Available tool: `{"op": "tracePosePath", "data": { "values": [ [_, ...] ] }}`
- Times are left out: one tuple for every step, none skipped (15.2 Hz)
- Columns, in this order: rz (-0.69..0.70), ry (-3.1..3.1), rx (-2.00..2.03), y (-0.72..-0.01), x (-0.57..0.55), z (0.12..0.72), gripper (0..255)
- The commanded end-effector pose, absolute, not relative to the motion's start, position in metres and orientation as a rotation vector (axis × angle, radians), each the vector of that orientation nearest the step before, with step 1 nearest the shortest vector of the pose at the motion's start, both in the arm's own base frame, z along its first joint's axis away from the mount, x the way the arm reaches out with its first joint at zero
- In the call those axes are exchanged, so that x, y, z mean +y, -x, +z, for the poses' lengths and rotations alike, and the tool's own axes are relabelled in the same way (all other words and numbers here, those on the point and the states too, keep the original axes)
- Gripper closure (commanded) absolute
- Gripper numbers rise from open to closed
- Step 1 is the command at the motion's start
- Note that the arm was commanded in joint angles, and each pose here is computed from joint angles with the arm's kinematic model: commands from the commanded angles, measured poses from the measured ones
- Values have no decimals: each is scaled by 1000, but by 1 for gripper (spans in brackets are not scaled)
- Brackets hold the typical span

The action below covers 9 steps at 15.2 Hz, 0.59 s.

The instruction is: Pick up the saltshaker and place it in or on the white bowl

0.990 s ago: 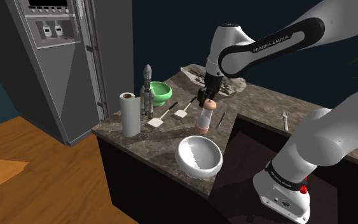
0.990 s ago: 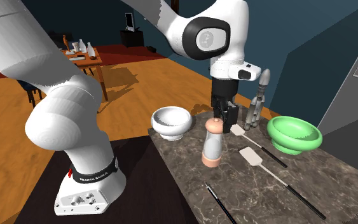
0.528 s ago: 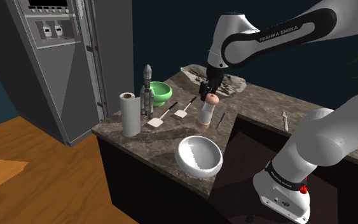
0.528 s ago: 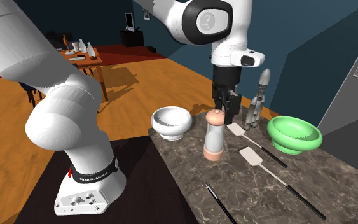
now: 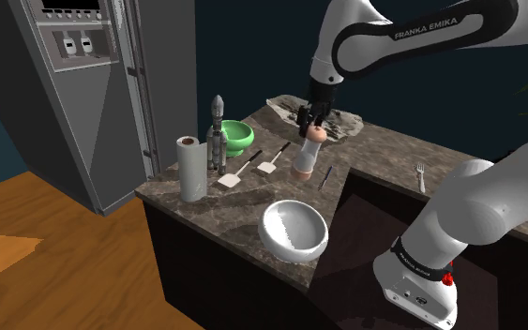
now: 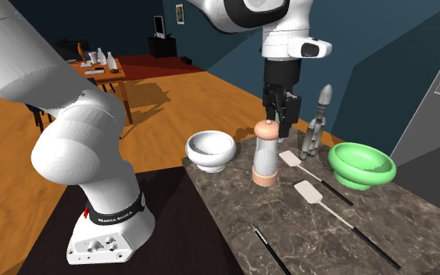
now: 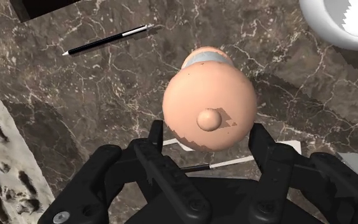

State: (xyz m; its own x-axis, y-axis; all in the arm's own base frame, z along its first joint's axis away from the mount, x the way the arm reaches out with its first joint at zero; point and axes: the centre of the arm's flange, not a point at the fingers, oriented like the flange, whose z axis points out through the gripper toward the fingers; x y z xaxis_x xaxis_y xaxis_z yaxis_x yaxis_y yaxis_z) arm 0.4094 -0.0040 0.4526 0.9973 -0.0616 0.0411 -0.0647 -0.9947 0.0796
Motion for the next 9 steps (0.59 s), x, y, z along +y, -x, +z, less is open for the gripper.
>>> {"op": "tracePosePath", "data": {
  "values": [
    [59, -3059, -97, -410, -4, 463, 255],
    [59, -3059, -97, -410, -4, 468, 255],
    [59, -3059, -97, -410, -4, 474, 255],
    [59, -3059, -97, -410, -4, 479, 255],
    [59, -3059, -97, -410, -4, 484, 255],
    [59, -3059, -97, -410, -4, 489, 255],
    [59, -3059, -97, -410, -4, 495, 255],
    [59, -3059, -97, -410, -4, 500, 255],
    [59, -3059, -97, -410, -4, 505, 255]
  ]
}}
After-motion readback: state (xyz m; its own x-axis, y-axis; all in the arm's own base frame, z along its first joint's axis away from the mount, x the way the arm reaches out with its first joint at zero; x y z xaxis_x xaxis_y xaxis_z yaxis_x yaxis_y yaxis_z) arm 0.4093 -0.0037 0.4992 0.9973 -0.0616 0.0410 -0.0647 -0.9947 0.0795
